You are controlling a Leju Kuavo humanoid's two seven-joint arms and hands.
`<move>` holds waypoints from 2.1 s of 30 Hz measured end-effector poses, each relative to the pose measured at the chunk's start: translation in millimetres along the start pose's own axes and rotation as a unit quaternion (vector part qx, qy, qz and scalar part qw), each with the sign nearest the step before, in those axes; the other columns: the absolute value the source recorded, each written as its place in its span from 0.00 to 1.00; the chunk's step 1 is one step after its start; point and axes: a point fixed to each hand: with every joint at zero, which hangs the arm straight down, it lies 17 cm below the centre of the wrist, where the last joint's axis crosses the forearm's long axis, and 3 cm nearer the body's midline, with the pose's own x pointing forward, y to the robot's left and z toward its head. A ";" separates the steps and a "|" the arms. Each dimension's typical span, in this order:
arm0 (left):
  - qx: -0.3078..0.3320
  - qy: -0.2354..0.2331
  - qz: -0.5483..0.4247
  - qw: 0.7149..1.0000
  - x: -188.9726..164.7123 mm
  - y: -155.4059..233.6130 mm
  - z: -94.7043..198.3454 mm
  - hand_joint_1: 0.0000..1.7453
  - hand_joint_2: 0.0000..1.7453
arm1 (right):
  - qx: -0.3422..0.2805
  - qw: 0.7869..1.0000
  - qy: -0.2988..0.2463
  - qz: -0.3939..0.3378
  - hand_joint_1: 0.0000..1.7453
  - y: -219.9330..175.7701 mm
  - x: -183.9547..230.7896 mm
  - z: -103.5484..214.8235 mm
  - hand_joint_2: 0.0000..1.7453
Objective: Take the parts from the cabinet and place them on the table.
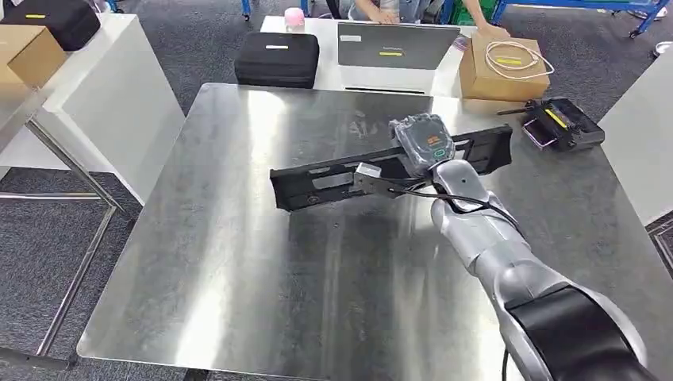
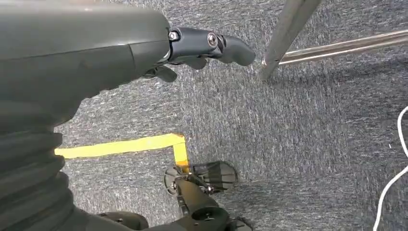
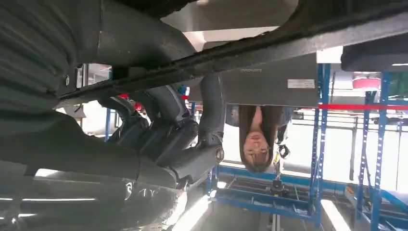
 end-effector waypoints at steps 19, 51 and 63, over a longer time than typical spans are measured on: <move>-0.004 0.057 0.015 0.998 -19.0 -3.4 1.9 0.00 0.00 | 0.002 1.000 -0.010 0.001 0.00 0.2 3.6 -0.5 1.00; -0.027 0.076 0.049 0.996 -24.7 -9.2 4.5 0.00 0.00 | 0.012 1.000 -0.002 -0.001 0.00 7.7 2.8 3.1 1.00; -0.028 0.074 0.049 0.996 -23.8 -9.2 4.3 0.00 0.00 | 0.011 1.000 -0.001 0.001 0.00 4.8 1.9 0.9 1.00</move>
